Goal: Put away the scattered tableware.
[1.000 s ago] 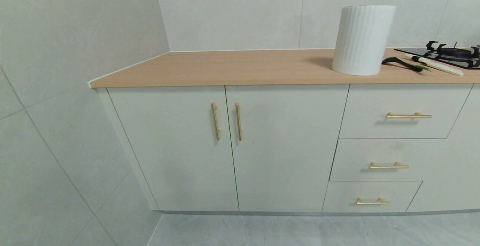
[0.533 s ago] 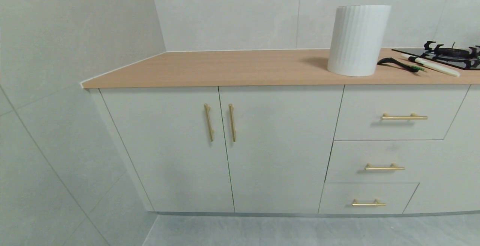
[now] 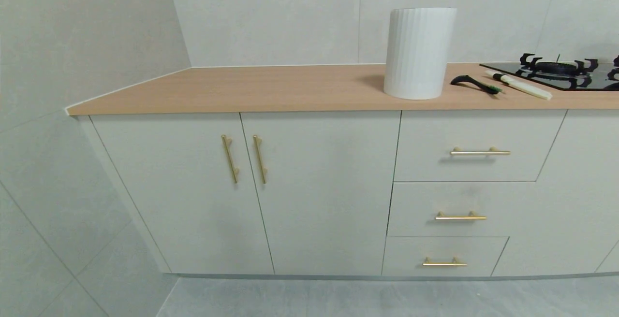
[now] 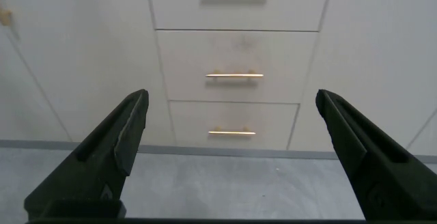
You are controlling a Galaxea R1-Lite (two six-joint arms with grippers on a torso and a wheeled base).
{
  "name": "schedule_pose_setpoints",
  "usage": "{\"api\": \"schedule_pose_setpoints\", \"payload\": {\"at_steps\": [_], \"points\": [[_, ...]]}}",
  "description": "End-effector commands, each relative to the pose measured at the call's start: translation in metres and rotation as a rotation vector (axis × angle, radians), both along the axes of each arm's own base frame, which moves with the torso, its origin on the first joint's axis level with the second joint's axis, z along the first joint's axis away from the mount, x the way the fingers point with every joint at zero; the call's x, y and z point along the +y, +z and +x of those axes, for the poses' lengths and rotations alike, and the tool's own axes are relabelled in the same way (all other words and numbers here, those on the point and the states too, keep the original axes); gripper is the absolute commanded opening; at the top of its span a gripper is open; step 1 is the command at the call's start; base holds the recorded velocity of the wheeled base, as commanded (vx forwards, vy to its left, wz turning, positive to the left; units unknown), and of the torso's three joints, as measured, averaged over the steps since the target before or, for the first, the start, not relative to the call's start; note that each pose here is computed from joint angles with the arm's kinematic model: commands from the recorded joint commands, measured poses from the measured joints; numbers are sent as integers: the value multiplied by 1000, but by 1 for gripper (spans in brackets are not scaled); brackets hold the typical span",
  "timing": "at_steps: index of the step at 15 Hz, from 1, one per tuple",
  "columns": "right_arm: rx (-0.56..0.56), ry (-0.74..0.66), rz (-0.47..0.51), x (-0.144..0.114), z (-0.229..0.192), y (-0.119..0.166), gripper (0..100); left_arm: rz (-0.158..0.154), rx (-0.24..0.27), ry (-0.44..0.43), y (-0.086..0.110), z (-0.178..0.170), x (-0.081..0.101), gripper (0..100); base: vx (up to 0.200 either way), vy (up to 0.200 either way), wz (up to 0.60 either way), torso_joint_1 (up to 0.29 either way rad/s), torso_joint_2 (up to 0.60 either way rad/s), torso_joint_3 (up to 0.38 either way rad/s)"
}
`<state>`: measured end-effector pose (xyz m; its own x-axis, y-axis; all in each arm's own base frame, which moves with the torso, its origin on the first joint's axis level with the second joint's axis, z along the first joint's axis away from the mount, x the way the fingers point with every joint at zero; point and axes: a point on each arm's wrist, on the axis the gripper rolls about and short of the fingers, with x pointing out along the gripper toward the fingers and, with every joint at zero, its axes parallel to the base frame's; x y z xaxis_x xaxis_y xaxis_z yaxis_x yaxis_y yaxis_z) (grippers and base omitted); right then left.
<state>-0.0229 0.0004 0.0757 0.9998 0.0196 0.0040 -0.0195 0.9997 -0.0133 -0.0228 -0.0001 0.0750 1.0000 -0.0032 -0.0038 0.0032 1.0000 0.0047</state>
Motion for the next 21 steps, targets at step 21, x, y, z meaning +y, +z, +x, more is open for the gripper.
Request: {"api": "schedule_pose_setpoints", "payload": {"at_steps": [21], "points": [[1,0,1,0,0,0,100,-2,1,0,0,0,0,100,57,-48,0,0,1,0]]}}
